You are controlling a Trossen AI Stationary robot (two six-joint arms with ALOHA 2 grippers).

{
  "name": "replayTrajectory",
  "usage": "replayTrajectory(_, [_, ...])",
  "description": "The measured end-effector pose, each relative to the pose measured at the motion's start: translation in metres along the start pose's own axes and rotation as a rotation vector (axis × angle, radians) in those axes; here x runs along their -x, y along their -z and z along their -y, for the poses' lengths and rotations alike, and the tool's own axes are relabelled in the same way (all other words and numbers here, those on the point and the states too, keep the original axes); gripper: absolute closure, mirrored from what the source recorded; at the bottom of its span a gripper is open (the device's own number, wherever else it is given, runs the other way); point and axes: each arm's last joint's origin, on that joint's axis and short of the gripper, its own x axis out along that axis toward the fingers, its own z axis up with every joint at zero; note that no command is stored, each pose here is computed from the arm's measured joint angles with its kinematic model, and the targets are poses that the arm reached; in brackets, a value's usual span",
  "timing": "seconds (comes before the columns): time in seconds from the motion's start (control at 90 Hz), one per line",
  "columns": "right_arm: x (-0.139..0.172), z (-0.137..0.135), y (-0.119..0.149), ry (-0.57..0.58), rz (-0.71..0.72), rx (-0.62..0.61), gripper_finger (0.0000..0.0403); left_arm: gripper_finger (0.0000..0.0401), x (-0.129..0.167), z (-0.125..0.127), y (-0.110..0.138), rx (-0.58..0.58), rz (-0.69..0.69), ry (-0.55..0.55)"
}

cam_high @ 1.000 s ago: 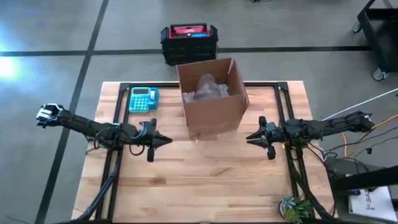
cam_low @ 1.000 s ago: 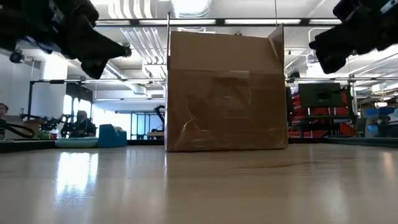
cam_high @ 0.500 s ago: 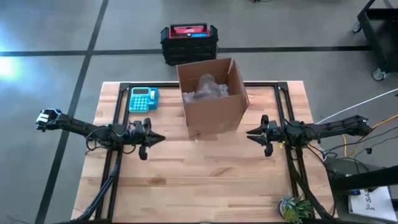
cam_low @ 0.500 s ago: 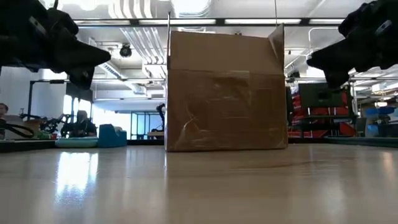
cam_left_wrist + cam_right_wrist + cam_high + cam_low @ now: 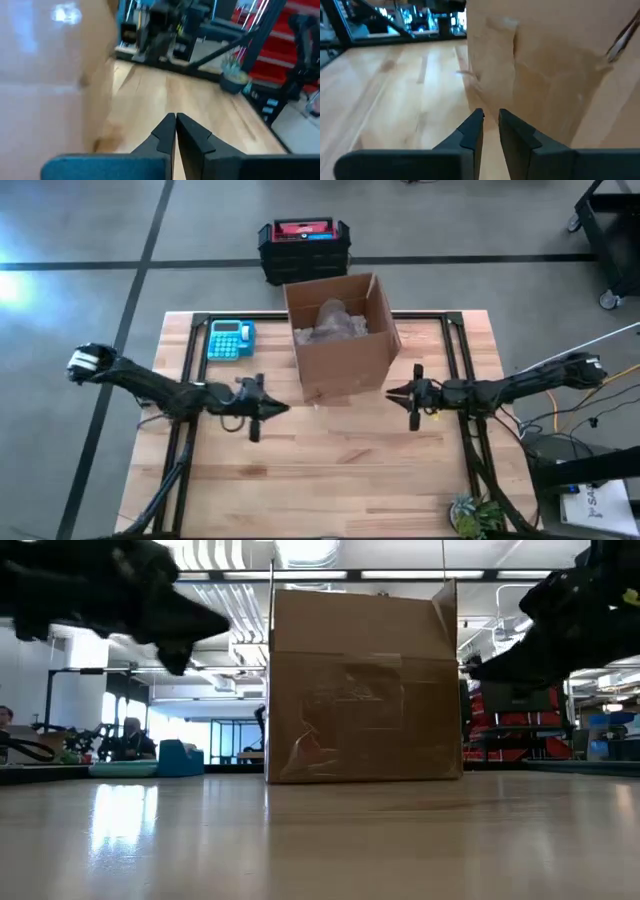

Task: Wrap mug
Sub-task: Adjust the cardboard box

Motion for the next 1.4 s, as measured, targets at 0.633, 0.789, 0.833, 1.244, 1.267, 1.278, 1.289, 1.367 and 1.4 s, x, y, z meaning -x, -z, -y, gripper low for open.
replayTrajectory(0.633, [-0.002,0.0,0.004,0.006,-0.031,-0.002,0.0349,0.04,-0.056,-0.056,0.023,-0.068,-0.12,-0.317])
replayTrajectory(0.789, [-0.002,0.0,0.004,0.006,-0.031,-0.004,0.0338,0.04,-0.058,-0.068,0.016,-0.093,-0.103,-0.352])
replayTrajectory(0.833, [-0.002,0.0,0.004,0.006,-0.032,-0.003,0.0335,0.0399,-0.058,-0.071,0.016,-0.097,-0.103,-0.36])
replayTrajectory(1.244, [-0.019,0.0,-0.011,0.028,0.012,-0.021,0.0316,0.04,-0.06,-0.074,0.012,-0.095,-0.104,-0.332])
replayTrajectory(1.267, [-0.023,0.001,-0.012,0.036,0.001,-0.02,0.0315,0.04,-0.06,-0.074,0.012,-0.095,-0.104,-0.332])
replayTrajectory(1.278, [-0.024,0.001,-0.012,0.042,-0.006,-0.018,0.0315,0.04,-0.06,-0.074,0.012,-0.095,-0.104,-0.332])
replayTrajectory(1.289, [-0.026,0.002,-0.012,0.047,-0.014,-0.015,0.0315,0.04,-0.06,-0.074,0.012,-0.095,-0.104,-0.332])
replayTrajectory(1.367, [-0.041,0.006,-0.013,0.087,-0.074,0.015,0.0317,0.0398,-0.06,-0.074,0.012,-0.095,-0.104,-0.332])
replayTrajectory(1.4, [-0.047,0.009,-0.013,0.105,-0.094,0.017,0.0319,0.0398,-0.06,-0.074,0.012,-0.099,-0.105,-0.332])
